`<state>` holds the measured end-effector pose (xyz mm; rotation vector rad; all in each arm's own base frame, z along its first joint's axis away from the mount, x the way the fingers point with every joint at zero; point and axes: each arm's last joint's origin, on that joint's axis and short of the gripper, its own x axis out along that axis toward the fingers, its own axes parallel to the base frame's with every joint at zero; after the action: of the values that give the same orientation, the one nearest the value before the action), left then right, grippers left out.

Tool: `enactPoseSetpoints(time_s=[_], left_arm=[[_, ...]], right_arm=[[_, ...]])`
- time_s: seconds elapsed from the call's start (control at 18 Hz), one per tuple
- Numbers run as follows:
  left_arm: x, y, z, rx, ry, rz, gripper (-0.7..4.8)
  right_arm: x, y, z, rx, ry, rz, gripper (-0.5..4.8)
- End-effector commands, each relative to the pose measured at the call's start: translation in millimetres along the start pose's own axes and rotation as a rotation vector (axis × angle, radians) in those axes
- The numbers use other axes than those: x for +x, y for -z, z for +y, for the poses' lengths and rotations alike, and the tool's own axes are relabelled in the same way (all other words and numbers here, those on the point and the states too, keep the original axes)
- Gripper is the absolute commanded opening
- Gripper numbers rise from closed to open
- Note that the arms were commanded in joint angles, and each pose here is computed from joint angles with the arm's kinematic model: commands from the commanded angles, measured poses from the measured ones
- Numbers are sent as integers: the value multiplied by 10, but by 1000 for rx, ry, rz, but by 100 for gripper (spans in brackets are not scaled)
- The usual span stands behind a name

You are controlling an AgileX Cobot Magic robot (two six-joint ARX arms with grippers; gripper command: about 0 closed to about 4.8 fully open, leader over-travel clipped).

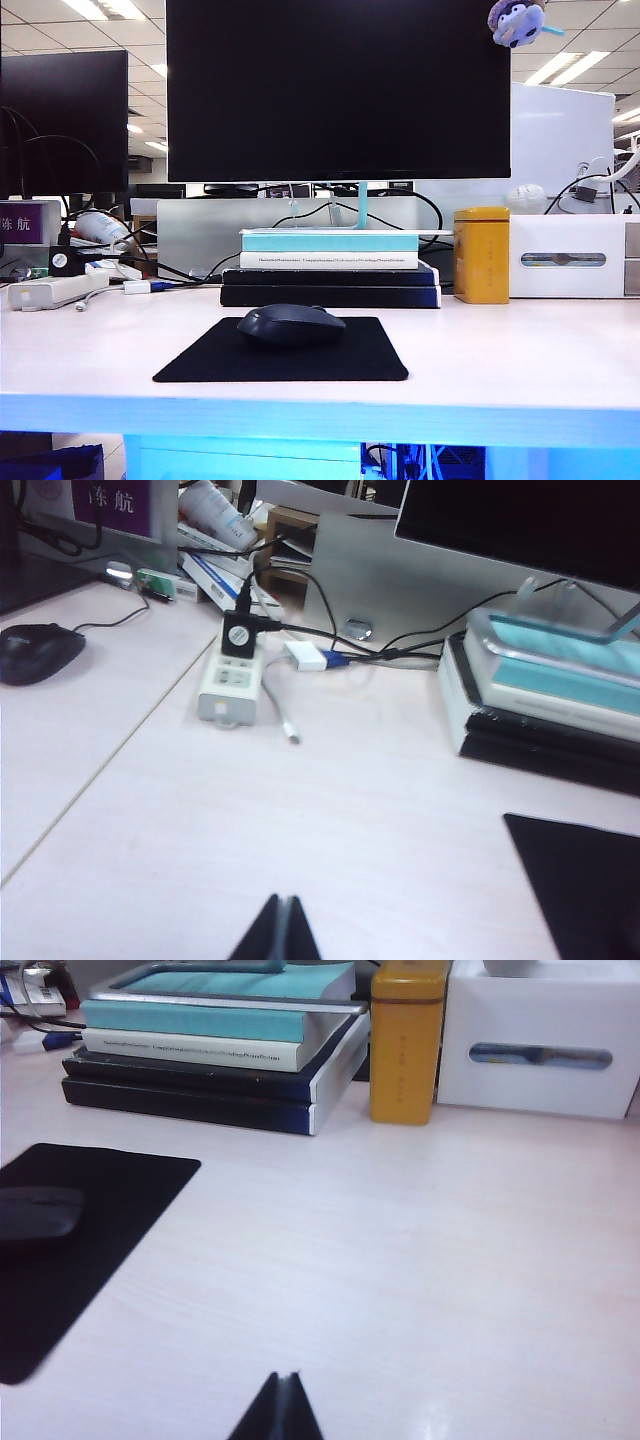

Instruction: Place the black mouse on the black mouse pad.

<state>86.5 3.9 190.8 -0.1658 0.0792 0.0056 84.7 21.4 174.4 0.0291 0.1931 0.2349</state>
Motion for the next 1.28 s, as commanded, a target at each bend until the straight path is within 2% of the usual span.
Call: enactPoseSetpoints(time_s=[0.06,0.39,0.67,0.89,1.11,1.28], left_arm=[[46,78,17,4,-1,-25,-5],[132,297,60,6,-5,-24,-5],[132,304,61,31,-6,-17,-5],[131,367,72,45,-19,47,-6],[131,360,77,58,-37,39,-5],[131,361,77,71,-37,40,-5]], right_arm=[[24,17,33,-58,38,-34,-6],[123,207,110,-71,45,-74,-6],[120,211,115,-90,72,-71,-6],[120,224,114,-109,74,-58,-6],[118,222,95,-175,141,-55,-6],[118,211,95,-183,147,-65,-6]])
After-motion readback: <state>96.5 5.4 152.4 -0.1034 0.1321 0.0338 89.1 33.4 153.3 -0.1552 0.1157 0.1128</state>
